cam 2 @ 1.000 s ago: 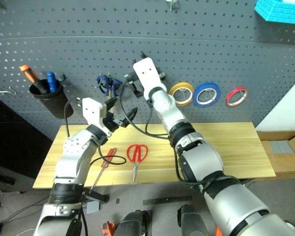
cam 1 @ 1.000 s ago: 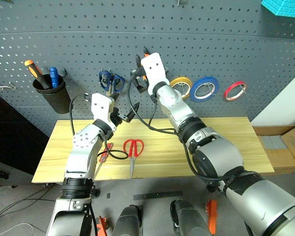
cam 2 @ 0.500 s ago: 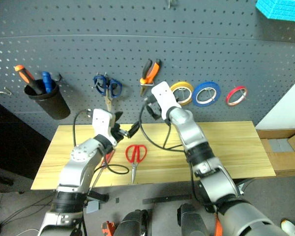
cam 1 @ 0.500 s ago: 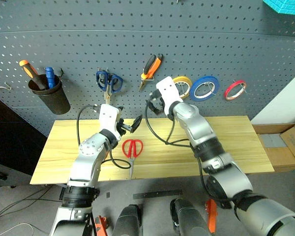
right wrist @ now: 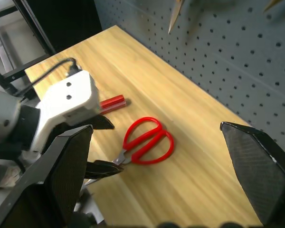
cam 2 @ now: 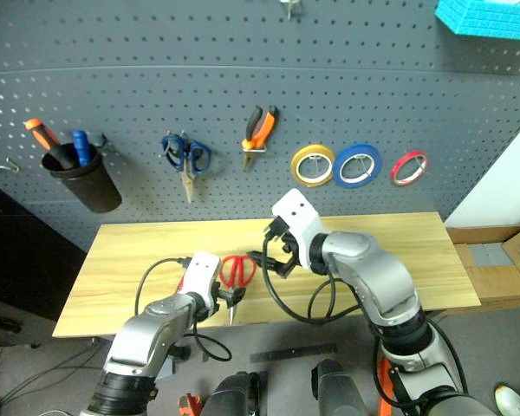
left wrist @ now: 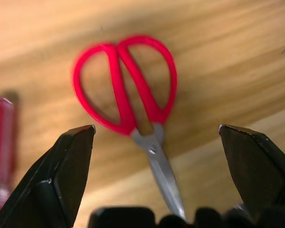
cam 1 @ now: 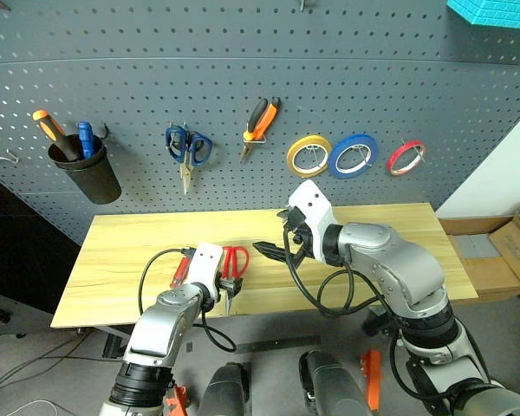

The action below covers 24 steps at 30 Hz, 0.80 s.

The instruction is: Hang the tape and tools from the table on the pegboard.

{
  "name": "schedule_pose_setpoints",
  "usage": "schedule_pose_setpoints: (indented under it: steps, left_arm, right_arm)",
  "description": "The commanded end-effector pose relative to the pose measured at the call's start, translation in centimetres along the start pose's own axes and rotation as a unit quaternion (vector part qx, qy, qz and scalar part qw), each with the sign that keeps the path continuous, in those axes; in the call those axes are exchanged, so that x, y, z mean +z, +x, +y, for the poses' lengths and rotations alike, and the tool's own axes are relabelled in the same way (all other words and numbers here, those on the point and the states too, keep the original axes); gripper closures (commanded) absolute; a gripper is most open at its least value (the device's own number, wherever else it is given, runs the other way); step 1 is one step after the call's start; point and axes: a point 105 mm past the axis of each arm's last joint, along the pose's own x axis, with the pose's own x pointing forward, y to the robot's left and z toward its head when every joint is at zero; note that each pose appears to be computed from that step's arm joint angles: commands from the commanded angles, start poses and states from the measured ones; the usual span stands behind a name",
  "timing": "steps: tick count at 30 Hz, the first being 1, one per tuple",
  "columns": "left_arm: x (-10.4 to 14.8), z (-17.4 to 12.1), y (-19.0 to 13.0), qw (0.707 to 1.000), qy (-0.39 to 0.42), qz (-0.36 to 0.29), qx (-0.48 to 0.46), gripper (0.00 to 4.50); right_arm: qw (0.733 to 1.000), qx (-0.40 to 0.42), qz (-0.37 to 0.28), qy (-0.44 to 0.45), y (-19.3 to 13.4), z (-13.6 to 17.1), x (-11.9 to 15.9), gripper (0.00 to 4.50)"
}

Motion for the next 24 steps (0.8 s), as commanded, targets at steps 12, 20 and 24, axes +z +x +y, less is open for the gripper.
schedule_pose_setpoints:
  steps: [12,20,24]
  left_arm:
    - [-2.8,0.1,1.6,0.992,-0.096,0.070,0.038,0.00]
    - [-3.2,0.7,1.9,0.991,-0.106,0.066,0.047,2.20]
    - [-3.4,1.1,2.1,0.991,-0.105,0.060,0.050,3.68]
  right_arm:
    - [1.000,0.002,0.001,-0.029,-0.7,0.6,0.7,0.03]
    - [0.999,-0.002,0.014,-0.048,-1.7,0.0,0.3,0.00]
    - [0.999,-0.007,0.017,-0.049,-2.1,-0.2,0.3,0.00]
